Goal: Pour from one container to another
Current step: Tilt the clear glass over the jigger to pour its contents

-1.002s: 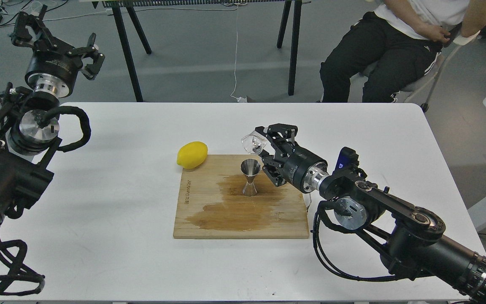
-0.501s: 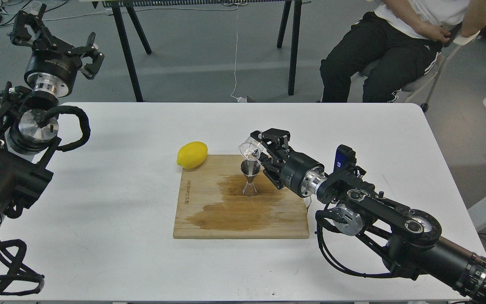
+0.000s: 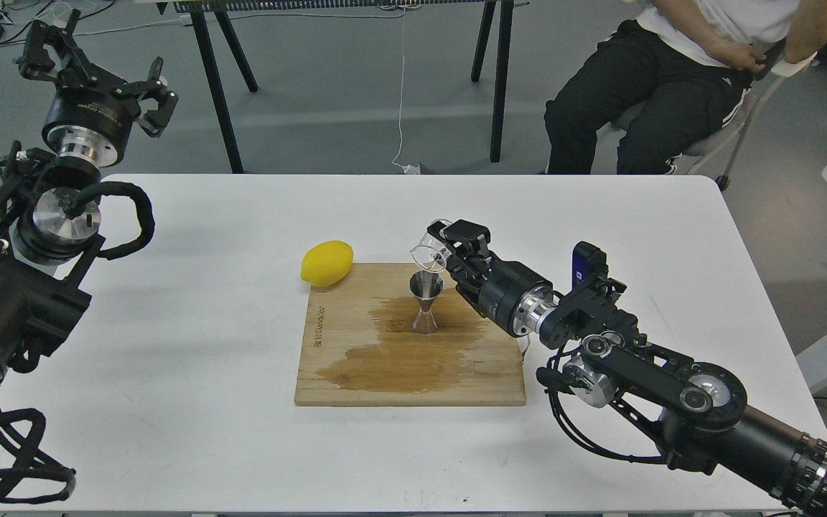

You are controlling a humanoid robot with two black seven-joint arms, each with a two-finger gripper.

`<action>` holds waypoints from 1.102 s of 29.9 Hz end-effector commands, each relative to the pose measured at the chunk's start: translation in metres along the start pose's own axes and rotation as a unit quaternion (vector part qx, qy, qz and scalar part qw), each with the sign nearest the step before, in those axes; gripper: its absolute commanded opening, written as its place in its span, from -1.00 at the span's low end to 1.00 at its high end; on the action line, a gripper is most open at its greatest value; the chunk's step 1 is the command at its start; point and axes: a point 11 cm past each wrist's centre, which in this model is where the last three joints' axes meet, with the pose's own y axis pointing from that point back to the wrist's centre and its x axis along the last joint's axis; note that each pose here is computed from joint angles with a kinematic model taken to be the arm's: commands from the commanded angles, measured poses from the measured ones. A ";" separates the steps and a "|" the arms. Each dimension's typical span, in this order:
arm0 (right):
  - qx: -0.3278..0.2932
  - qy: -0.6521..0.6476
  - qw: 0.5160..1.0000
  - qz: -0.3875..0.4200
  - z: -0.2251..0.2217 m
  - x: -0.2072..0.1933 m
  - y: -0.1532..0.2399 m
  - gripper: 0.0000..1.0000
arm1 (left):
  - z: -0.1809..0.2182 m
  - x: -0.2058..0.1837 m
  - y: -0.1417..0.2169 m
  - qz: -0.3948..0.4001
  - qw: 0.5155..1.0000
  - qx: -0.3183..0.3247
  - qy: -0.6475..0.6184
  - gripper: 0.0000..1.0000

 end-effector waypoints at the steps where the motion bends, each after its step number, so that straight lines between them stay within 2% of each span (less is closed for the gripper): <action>1: 0.001 0.034 0.999 0.001 0.004 -0.003 0.001 -0.21 | 0.000 -0.001 -0.001 -0.001 1.000 0.000 0.000 1.00; 21: 0.006 0.094 0.996 0.000 0.008 -0.013 0.001 -0.21 | 0.000 -0.001 0.000 -0.001 1.000 0.000 0.001 1.00; 33: 0.029 0.174 0.984 0.016 0.006 -0.011 0.003 -0.20 | 0.000 0.001 0.000 0.001 1.000 0.000 0.000 1.00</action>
